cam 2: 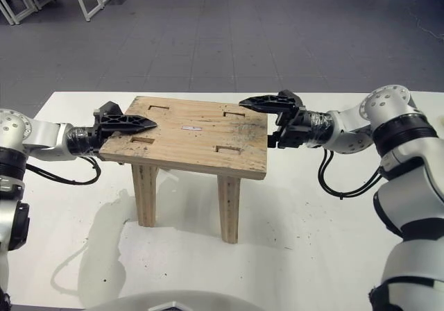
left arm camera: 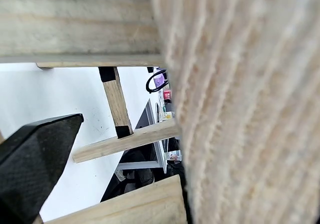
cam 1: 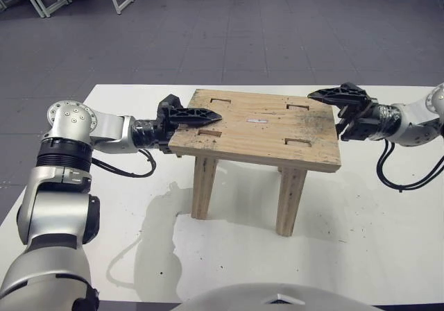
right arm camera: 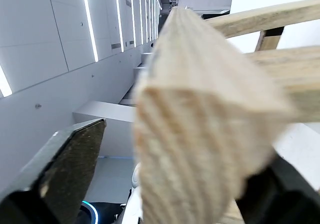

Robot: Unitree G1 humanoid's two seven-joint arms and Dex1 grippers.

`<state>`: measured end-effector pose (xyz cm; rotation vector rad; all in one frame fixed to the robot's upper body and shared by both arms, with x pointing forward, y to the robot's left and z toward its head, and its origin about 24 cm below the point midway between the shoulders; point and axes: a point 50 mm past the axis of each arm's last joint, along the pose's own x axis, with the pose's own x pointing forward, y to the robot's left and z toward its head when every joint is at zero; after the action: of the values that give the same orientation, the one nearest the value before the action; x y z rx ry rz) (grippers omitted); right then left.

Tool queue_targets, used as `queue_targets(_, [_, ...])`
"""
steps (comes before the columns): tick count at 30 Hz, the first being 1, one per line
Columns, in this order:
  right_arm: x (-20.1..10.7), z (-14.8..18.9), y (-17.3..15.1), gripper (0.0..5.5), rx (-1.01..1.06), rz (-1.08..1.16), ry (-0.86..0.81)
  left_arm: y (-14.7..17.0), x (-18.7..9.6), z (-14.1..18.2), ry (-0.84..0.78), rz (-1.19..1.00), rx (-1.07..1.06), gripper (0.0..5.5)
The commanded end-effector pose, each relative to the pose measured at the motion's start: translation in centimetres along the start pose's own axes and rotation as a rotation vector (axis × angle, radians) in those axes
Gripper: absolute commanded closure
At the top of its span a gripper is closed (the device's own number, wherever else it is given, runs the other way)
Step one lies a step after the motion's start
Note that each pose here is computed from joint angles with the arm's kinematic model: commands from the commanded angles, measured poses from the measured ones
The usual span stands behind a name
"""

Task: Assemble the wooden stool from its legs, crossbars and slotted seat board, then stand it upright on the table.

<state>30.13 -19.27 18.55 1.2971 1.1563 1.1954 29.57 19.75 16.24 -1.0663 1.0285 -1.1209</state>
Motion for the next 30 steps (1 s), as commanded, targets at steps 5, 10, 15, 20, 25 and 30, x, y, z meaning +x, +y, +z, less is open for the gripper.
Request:
queue_targets(5, [-2.1,-1.9,-2.0,0.04,-0.001,-0.076,-0.021,-2.7,-1.4,-0.2,0.000,-0.045,0.137,0.00])
queue_targets(10, [-3.4,-1.8,-1.3,0.04,-0.059,-0.094,-0.096,-2.5,-3.0,-0.5,-0.075,-0.044,0.145,0.00])
queue_targets(15, [-5.3,-2.4,-1.4,0.04,-0.158,-0.129,-0.200,-3.0,-5.4,0.7,-0.270,-0.079,0.189,0.00])
queue_targets(20, [-5.7,-0.8,-2.5,0.04,-0.930,-0.579,-0.773,-0.4,-3.9,3.2,-0.641,0.386,0.565,0.00])
queue_targets(25, [-5.3,-0.8,-8.4,0.04,-1.158,-1.176,-0.946,5.9,-0.2,2.1,-0.806,0.925,0.765,0.00])
queue_targets(30, [-0.7,-0.9,-9.5,0.04,-1.215,-1.193,-1.050,9.1,1.9,0.0,-0.822,1.089,0.897,0.00])
